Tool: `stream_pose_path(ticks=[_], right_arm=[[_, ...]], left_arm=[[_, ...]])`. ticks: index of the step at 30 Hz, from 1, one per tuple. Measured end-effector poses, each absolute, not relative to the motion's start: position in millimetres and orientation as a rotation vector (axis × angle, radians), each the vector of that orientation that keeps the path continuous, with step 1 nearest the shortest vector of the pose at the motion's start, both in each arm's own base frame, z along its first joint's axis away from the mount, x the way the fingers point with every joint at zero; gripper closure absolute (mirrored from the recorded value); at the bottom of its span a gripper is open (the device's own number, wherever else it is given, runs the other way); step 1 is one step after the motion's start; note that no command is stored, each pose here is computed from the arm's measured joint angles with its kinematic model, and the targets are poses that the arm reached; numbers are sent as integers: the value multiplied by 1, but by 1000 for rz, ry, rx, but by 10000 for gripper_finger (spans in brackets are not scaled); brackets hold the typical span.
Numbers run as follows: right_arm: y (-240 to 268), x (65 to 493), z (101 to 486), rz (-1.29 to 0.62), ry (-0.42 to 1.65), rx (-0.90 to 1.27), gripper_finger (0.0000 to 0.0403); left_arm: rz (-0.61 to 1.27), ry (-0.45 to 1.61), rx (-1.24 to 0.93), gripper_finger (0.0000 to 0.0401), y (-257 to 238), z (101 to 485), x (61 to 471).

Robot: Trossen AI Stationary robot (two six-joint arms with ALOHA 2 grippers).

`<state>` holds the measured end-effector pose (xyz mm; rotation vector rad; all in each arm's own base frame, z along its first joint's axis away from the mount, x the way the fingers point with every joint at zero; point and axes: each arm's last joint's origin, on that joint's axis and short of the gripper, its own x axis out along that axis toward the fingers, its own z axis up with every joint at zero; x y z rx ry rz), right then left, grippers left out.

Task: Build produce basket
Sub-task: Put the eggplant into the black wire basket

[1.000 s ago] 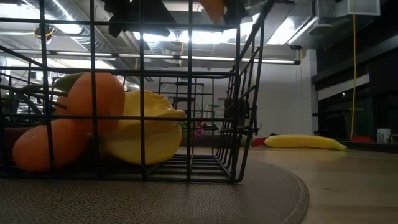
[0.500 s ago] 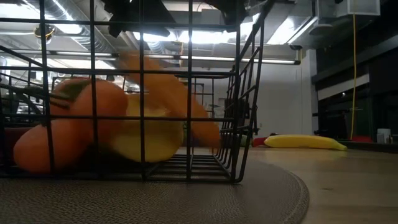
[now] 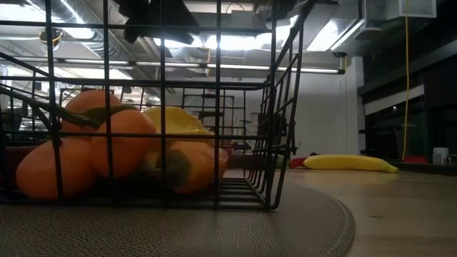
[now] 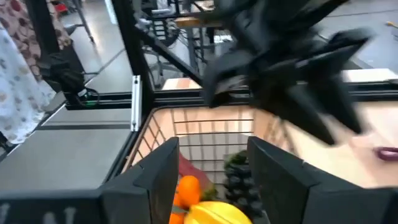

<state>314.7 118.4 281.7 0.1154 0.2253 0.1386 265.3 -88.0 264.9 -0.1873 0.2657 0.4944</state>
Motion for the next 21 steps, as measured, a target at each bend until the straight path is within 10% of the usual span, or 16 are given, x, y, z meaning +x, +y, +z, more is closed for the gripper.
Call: stream_pose_path(ticks=[21], right_arm=[[56, 238, 318, -453, 396, 82, 210]], left_arm=[[496, 271, -184, 261, -88, 264, 265]])
